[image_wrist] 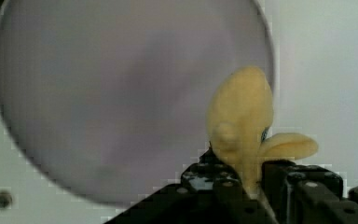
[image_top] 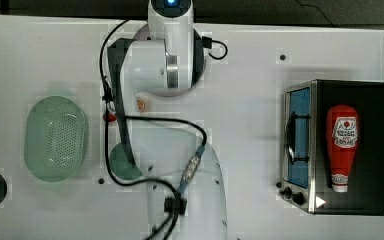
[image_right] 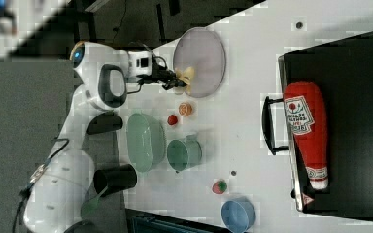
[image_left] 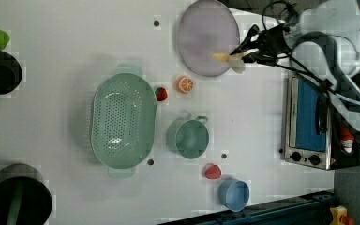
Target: Pick banana from table and place on plate.
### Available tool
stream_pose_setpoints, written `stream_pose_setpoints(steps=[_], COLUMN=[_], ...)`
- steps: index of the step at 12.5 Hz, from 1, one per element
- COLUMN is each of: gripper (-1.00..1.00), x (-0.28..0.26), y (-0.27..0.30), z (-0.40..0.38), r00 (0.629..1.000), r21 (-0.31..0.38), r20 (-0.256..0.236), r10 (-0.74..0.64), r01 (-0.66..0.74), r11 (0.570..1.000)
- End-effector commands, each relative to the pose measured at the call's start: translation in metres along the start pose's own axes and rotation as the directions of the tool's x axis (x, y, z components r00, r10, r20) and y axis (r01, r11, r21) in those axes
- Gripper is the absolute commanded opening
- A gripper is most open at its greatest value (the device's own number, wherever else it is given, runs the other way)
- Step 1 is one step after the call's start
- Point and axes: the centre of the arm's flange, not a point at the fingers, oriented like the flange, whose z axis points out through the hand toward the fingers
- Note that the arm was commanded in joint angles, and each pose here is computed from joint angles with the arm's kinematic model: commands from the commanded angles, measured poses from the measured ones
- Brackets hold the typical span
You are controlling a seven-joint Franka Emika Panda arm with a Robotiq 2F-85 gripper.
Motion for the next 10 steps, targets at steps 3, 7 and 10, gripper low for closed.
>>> stream_pose_setpoints(steps=[3,7,10], gripper=[-0.53,0.17,0.80], x=[0.019,0.020,0.015], y=[-0.033,-0.036,-0.039], z=[-0.032,-0.024,-0.020], r00=[0.993,0.992,0.993], r21=[0.129,0.137,0.128], r20=[-0.120,-0.125,-0.120], r10=[0.022,0.020,0.012], r01=[-0.006,-0.003,0.004], r11=[0.992,0.991,0.992])
